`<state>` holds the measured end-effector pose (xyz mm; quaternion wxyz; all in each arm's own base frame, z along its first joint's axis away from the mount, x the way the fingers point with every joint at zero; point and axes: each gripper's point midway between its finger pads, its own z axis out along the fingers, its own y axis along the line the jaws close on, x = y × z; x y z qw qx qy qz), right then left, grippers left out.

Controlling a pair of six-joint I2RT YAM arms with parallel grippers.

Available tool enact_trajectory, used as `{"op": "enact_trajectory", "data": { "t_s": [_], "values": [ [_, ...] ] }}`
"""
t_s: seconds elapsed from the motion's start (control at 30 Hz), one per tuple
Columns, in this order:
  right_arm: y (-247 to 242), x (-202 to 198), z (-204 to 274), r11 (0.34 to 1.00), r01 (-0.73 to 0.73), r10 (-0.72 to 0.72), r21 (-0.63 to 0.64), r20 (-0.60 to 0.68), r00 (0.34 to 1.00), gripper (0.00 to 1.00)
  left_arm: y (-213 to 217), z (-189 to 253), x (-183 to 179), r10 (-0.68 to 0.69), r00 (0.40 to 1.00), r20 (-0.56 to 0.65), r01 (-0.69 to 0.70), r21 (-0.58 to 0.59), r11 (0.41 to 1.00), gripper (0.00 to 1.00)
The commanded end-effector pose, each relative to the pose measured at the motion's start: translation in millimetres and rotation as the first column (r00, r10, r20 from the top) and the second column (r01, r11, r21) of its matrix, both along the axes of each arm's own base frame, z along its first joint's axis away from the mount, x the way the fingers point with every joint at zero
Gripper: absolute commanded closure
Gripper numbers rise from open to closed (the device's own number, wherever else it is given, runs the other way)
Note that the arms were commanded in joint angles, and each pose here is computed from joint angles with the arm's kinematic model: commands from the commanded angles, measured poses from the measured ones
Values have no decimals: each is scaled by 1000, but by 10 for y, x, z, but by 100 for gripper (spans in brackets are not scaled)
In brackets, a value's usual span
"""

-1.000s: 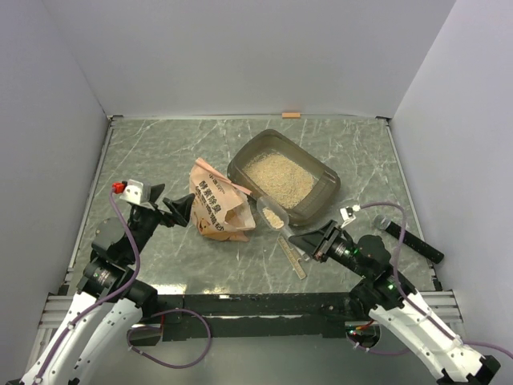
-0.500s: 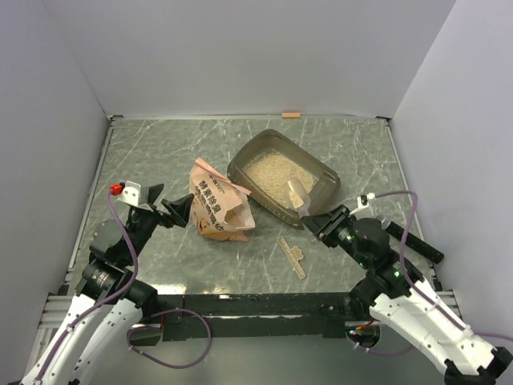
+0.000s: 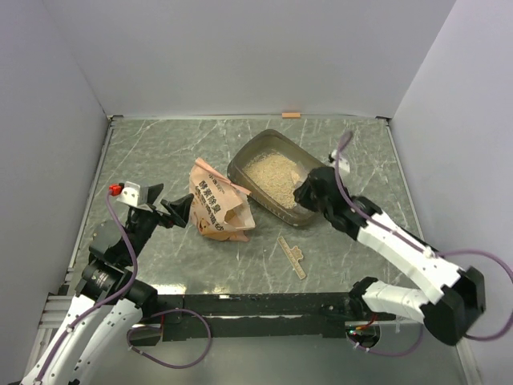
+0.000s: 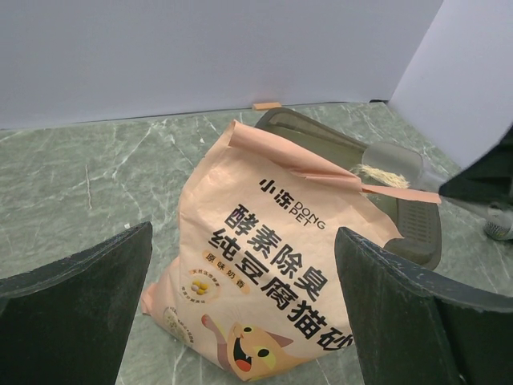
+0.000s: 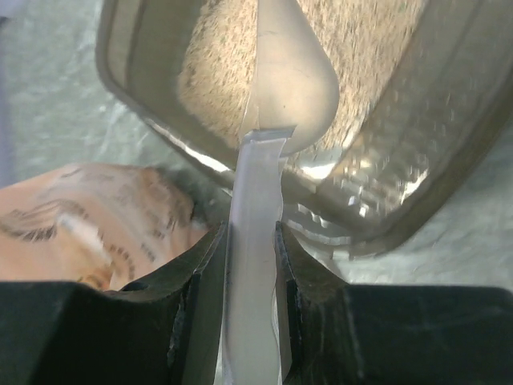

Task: Fill the litter box with clean litter

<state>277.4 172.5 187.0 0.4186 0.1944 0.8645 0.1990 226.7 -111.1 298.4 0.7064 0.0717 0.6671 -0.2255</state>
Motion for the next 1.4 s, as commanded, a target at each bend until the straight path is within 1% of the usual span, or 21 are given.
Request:
{"op": "enact_trajectory", "data": {
  "t_s": [0.0,0.03,0.07,0.1,0.13,0.17,0.23,0.3,0.33,0.4,0.53,0.63,0.8,0.93,1.03,1.13,1.17,1.27,1.3,1.33,1.37],
  "values": [
    [-142,222,148,980,-23,22,-198,-9,1000,100,-18,237,-51,-18,997,72,21,-33,999,1],
    [-140,280,252,972,-42,44,-231,2,999,100,-18,241,-54,-18,997,73,21,-35,999,1],
    [-161,270,143,957,-67,53,-281,-56,997,100,-18,234,-53,-18,997,73,21,-33,999,1],
    [-174,285,128,949,-84,62,-303,-80,995,100,-18,234,-53,-18,997,72,21,-33,999,1],
    [-183,350,239,940,-102,81,-324,-77,994,100,-19,230,-50,-18,997,71,21,-32,999,1],
    [-219,328,109,920,-139,88,-366,-151,985,100,-20,234,-48,-18,997,71,21,-32,999,1],
    [-215,372,181,898,-191,128,-395,-181,975,100,-22,223,-43,-19,998,67,21,-31,999,1],
    [-219,343,90,869,-258,158,-421,-259,953,100,-40,227,-51,-29,997,67,31,-30,999,1],
    [-208,370,152,853,-285,182,-438,-263,947,100,-44,227,-53,-32,997,68,34,-28,999,0],
    [-218,328,94,824,-339,200,-454,-326,924,100,-41,227,-53,-31,997,69,33,-29,999,1],
    [-199,345,201,783,-399,245,-477,-352,903,100,-39,223,-51,-29,997,68,31,-29,999,1],
    [-197,334,322,771,-416,264,-482,-353,898,100,-39,219,-51,-29,997,66,31,-28,999,1],
    [-148,259,575,790,-413,301,-453,-301,905,100,-37,222,-54,-29,997,68,31,-27,999,1],
    [-223,164,815,826,-355,298,-438,-196,934,100,-39,215,-51,-29,997,65,31,-28,999,1],
    [-460,139,865,839,-250,201,-483,-153,968,100,-43,215,-50,-31,997,65,33,-27,999,1],
    [-754,95,822,839,-131,70,-528,-135,988,100,-40,215,-52,-29,997,64,31,-29,999,1],
    [-857,98,830,843,-64,7,-534,-109,994,100,-40,215,-52,-29,997,64,31,-29,999,1],
    [-1124,-5,668,859,53,-114,-510,-89,989,100,-41,215,-54,-31,997,66,33,-29,999,1],
    [-1209,-12,727,867,114,-152,-485,-38,988,100,-42,226,-57,-31,997,68,33,-32,999,1],
    [-1324,-20,698,864,167,-202,-475,-24,979,100,-46,219,-55,-33,997,65,35,-31,999,1],
    [-1396,-67,525,857,190,-237,-479,-41,971,100,-46,219,-55,-33,997,65,35,-31,999,1]
  ]
}}
